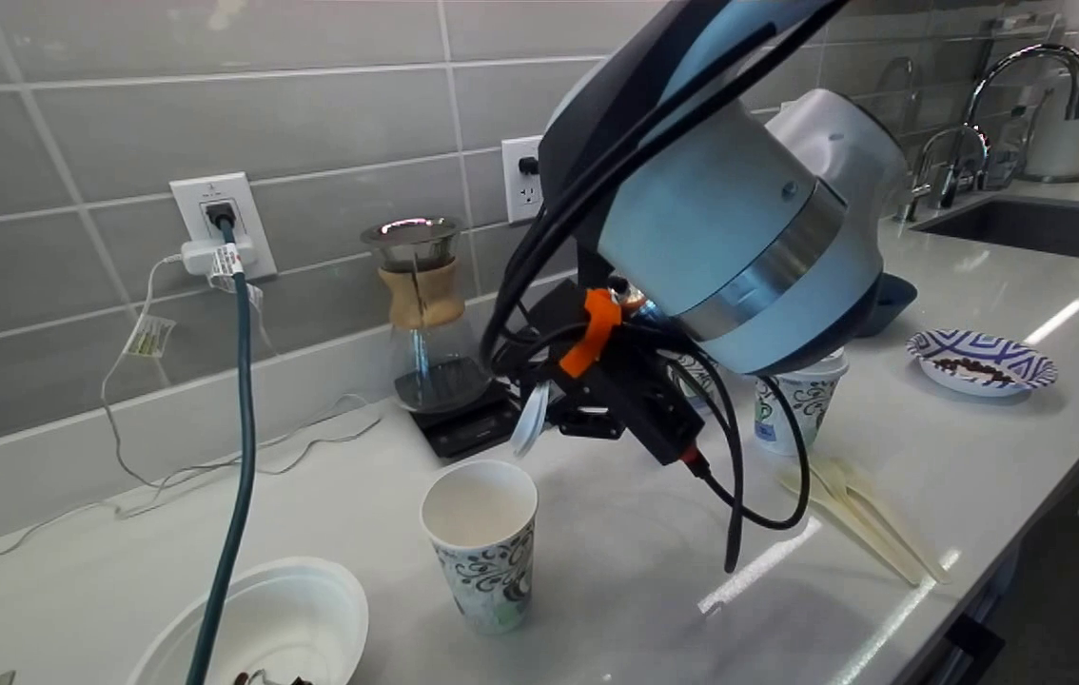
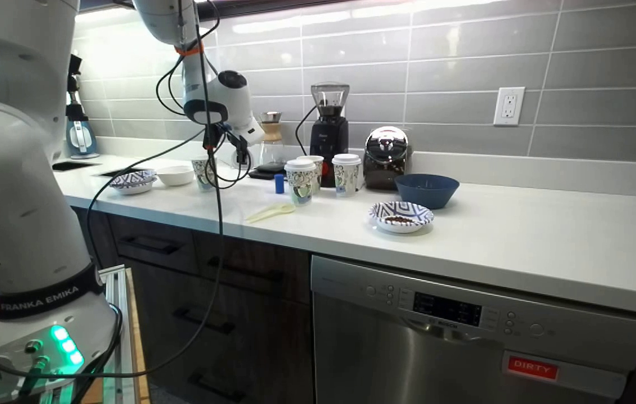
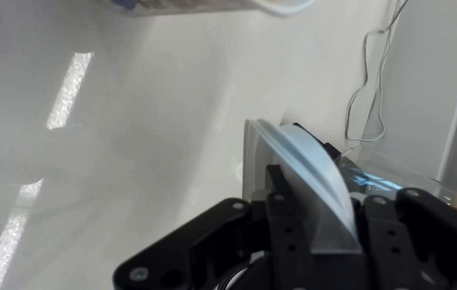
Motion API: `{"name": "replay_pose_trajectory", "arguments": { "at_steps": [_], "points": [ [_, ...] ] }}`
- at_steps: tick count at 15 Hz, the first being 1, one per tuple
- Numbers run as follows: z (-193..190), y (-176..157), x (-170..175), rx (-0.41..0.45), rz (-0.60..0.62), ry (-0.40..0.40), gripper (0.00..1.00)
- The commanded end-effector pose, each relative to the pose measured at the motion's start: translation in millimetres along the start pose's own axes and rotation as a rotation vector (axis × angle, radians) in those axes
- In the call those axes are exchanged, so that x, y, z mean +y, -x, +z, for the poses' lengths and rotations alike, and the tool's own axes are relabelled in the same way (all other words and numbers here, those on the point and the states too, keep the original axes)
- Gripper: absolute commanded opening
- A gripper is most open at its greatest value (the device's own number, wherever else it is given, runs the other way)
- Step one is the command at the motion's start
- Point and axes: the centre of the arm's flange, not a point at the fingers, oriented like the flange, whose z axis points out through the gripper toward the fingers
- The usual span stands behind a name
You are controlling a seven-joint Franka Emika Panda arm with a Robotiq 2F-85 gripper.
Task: Flip the cup lid on the table
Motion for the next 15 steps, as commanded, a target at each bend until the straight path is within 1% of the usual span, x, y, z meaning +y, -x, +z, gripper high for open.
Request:
{"name": "replay_pose_trajectory", "arguments": {
  "at_steps": [1,4,6,7,11,15],
  "points": [
    [20,-24,44,-0.021,-0.041,-0.045,0.01],
    [28,-41,68,-0.027,-0.077,-0.032,0.01],
    [31,-48,80,-0.036,-0.087,-0.028,0.30],
    [30,-50,83,-0.040,-0.090,-0.034,0.35],
    [17,-55,83,-0.031,-0.110,-0.027,0.64],
    [2,-50,79,-0.011,-0.135,0.026,0.91]
  ]
}}
